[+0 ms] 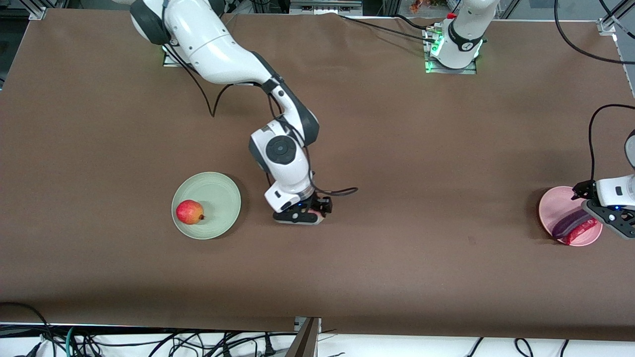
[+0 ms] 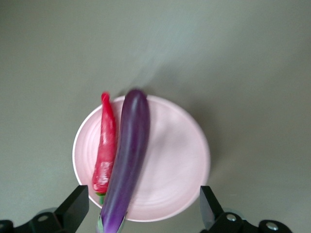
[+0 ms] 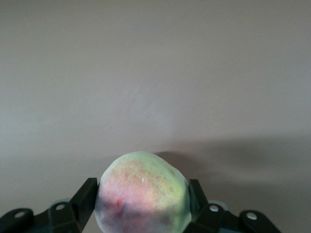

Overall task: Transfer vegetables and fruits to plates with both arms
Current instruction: 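Place the peach on the green plate while the left gripper withdraws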

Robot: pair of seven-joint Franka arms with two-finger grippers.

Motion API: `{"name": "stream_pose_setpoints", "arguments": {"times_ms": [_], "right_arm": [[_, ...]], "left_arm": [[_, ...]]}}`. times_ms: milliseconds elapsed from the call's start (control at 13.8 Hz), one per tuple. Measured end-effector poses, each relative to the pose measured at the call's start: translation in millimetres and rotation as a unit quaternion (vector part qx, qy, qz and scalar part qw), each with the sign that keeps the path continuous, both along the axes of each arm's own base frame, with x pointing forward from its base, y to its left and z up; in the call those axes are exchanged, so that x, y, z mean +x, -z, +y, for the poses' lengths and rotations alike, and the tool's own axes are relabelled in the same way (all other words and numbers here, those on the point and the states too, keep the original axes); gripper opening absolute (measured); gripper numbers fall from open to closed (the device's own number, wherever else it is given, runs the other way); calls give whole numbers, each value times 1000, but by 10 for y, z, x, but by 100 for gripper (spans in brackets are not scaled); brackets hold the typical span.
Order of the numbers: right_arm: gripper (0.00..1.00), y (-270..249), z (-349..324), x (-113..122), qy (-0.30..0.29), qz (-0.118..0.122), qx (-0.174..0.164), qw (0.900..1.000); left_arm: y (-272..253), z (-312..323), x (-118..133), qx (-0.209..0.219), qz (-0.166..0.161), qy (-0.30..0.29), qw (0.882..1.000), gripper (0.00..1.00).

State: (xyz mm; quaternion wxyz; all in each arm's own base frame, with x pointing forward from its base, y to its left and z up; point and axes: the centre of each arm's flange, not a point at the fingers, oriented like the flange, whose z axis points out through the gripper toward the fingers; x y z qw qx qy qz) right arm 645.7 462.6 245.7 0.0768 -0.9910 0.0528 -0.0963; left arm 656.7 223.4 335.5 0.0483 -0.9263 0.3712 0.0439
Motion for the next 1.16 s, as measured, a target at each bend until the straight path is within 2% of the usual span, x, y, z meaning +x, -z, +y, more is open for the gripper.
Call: {"name": "stream_pose_setpoints", "arguments": {"times_ms": [291, 509, 727, 945, 1164], "right_arm": [[81, -547, -676, 275, -58, 33, -38, 997], [81, -552, -1415, 348, -120, 54, -60, 989], [81, -279, -2163, 229, -158, 56, -71, 983], [80, 50, -2510, -15, -173, 54, -76, 980], [80, 160, -2592, -78, -172, 59, -77, 980]], "left_arm": [[-779, -506, -84, 24, 12, -25, 999, 100], [-1148, -606, -192, 31, 21, -34, 999, 100], [-1761, -1144, -259, 29, 24, -46, 998, 100], [-2111, -1625, -346, 33, 32, -67, 997, 100], [-2176, -1784, -374, -20, 42, -78, 996, 100]]}}
